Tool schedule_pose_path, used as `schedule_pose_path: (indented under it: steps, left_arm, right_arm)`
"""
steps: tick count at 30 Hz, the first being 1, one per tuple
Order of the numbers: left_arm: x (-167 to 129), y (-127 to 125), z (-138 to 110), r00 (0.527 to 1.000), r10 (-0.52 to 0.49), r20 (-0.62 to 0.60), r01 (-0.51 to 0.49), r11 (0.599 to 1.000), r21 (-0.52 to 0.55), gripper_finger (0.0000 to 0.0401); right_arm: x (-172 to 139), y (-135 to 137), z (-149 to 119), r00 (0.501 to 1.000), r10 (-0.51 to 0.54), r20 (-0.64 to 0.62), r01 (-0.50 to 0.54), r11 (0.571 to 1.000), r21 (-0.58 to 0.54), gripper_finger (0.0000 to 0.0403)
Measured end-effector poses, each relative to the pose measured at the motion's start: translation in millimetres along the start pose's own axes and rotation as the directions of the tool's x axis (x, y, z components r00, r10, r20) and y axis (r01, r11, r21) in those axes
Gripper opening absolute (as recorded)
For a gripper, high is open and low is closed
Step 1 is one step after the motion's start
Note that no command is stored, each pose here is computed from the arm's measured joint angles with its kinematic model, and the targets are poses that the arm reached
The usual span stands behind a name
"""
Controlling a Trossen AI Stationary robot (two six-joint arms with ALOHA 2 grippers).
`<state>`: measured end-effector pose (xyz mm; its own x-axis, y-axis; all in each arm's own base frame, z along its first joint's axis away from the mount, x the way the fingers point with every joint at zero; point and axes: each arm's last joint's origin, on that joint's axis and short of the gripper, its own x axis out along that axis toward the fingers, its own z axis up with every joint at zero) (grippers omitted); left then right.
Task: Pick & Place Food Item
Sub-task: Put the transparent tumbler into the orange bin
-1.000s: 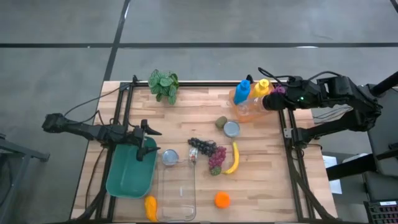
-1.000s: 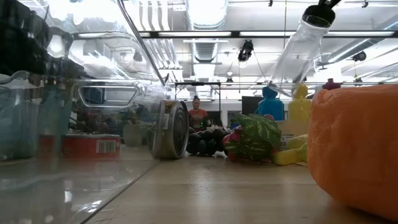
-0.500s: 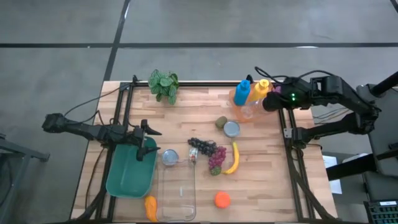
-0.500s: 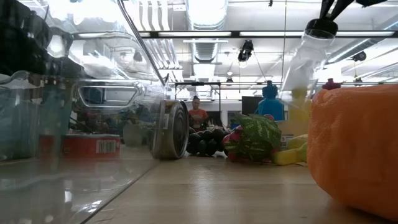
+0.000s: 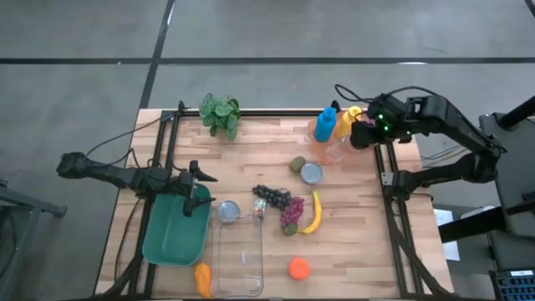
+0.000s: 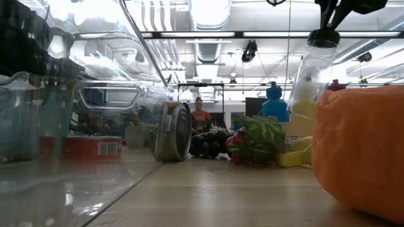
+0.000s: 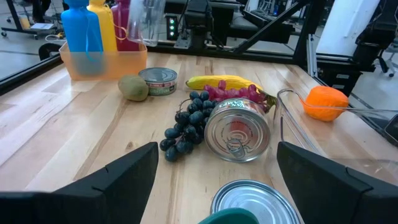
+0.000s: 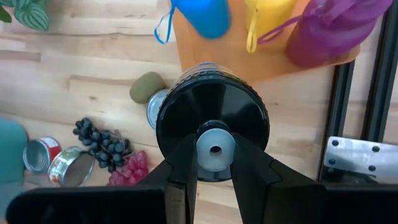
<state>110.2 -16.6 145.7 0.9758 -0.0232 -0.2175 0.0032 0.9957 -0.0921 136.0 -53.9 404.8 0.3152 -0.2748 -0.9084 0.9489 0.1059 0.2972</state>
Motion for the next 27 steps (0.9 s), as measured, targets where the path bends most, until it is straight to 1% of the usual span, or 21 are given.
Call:
schedule_pose_path:
  steps: [7,18,27]
  left_arm:
    - [0.0,-0.1,0.1,1.0,0.0,0.0,0.0,1.0,0.0,0.0336]
    - [0.0,0.0,0.1,1.0,0.0,0.0,0.0,1.0,0.0,0.0336]
    - [0.0,0.0,0.0,1.0,0.0,0.0,0.0,1.0,0.0,0.0336]
  right_arm:
    - [1.1,-4.6,13.8,0.999,0.009,-0.037,-0.007,0.999,0.035,0.0066]
    - [13.8,-1.2,29.8,0.996,-0.023,-0.081,0.023,1.0,0.005,0.0066]
    - [14.7,1.8,41.4,0.995,-0.005,-0.103,0.007,1.0,0.013,0.0066]
